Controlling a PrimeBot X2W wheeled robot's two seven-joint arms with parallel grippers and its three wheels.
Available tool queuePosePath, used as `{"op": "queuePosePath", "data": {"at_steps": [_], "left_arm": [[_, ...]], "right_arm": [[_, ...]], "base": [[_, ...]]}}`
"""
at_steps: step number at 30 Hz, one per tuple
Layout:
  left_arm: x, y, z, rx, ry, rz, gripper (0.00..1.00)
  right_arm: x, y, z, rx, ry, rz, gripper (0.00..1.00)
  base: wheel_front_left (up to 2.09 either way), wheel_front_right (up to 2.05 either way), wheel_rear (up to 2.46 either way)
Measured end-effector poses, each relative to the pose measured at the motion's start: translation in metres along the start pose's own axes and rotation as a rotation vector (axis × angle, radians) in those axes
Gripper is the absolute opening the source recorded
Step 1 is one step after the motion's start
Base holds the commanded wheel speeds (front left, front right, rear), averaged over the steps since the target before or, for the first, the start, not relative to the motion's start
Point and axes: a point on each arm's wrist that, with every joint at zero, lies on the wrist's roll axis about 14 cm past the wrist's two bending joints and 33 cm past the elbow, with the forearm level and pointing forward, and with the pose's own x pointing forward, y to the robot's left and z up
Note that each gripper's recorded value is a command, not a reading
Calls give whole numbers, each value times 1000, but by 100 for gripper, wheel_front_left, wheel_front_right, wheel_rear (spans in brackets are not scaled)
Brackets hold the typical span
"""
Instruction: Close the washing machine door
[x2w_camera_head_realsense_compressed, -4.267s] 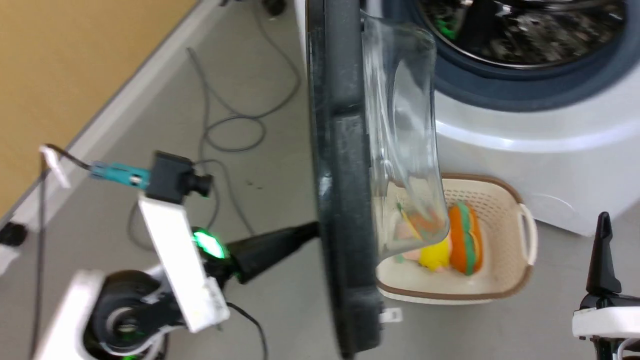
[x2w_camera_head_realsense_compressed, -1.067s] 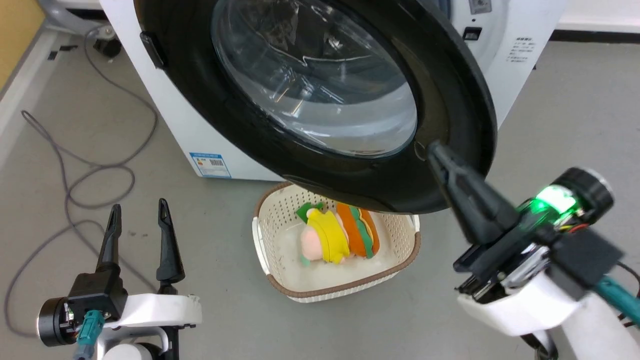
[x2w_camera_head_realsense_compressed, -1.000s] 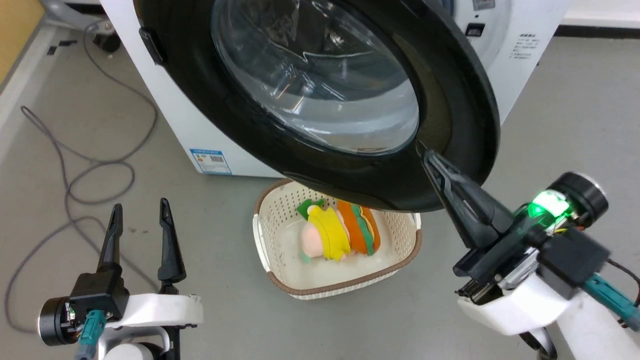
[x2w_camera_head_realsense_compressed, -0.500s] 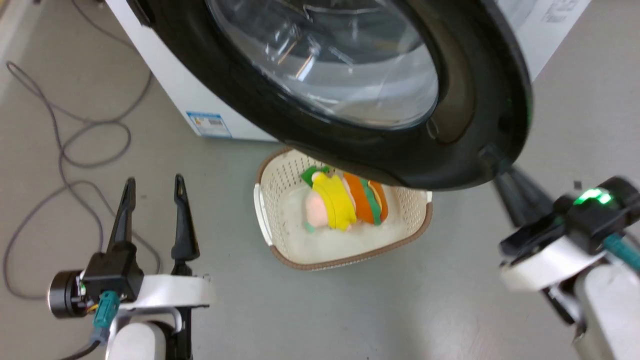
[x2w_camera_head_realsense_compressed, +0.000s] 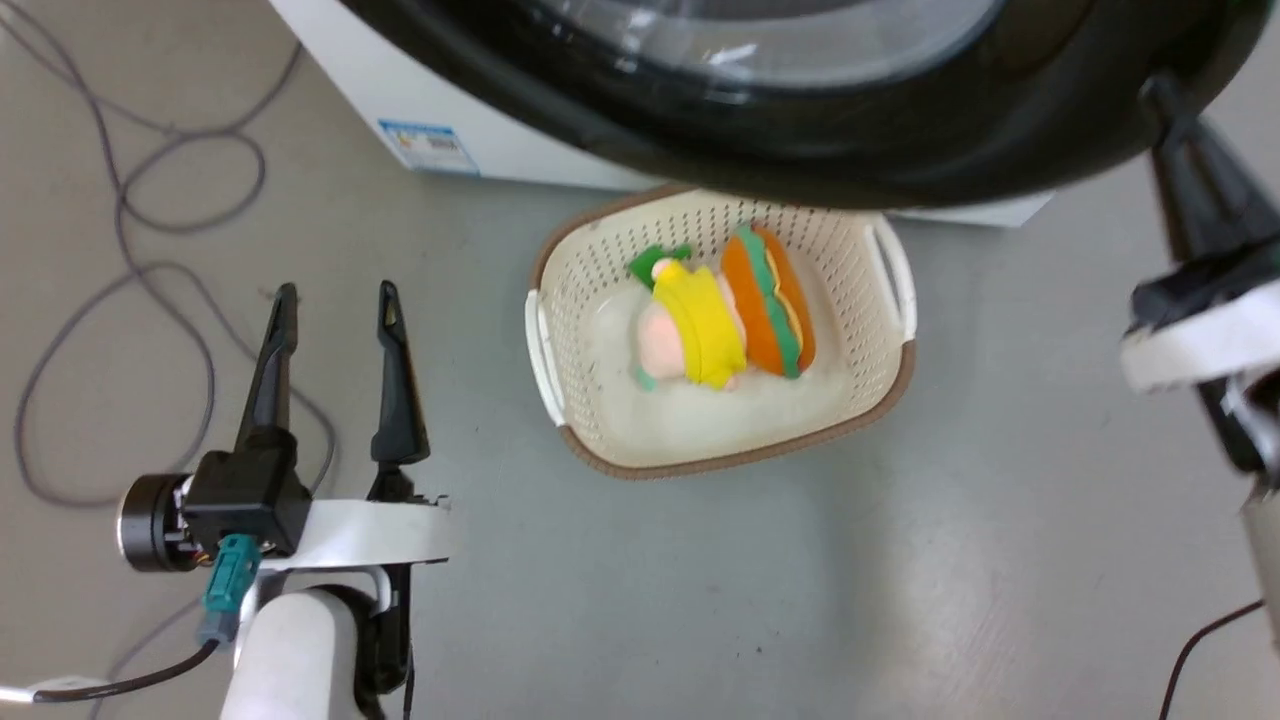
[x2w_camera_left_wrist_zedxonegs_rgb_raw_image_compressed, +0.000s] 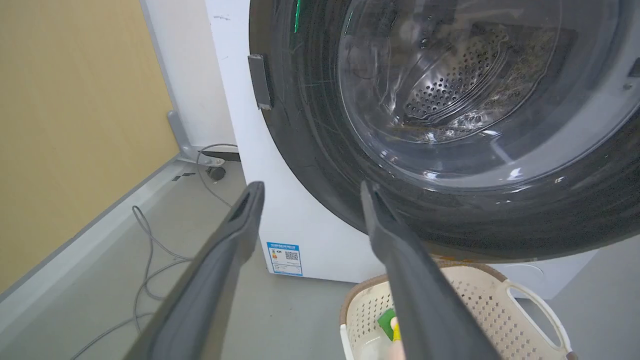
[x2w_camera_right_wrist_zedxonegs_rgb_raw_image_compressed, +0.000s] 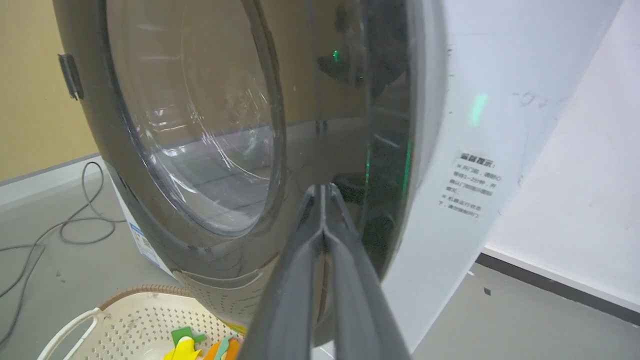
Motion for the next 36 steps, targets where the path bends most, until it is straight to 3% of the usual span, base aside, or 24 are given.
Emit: {"op": "queuePosePath", "data": {"at_steps": [13, 22, 28, 36], "left_arm": [[7, 2, -20, -7, 43, 24, 100], [9, 4, -20, -4, 43, 34, 100], [6, 6, -9, -8, 21, 41, 100], [-9, 6, 9, -2, -6, 36, 100]], "right_arm": [[43, -37, -16, 14, -5, -104, 0], [46, -43, -23, 4, 15, -128, 0], [39, -43, 10, -4, -54, -141, 0], [-9, -57, 76, -28, -193, -227, 0]], "base": [[0, 0, 0], [0, 0, 0], [0, 0, 0], [0, 0, 0]]}}
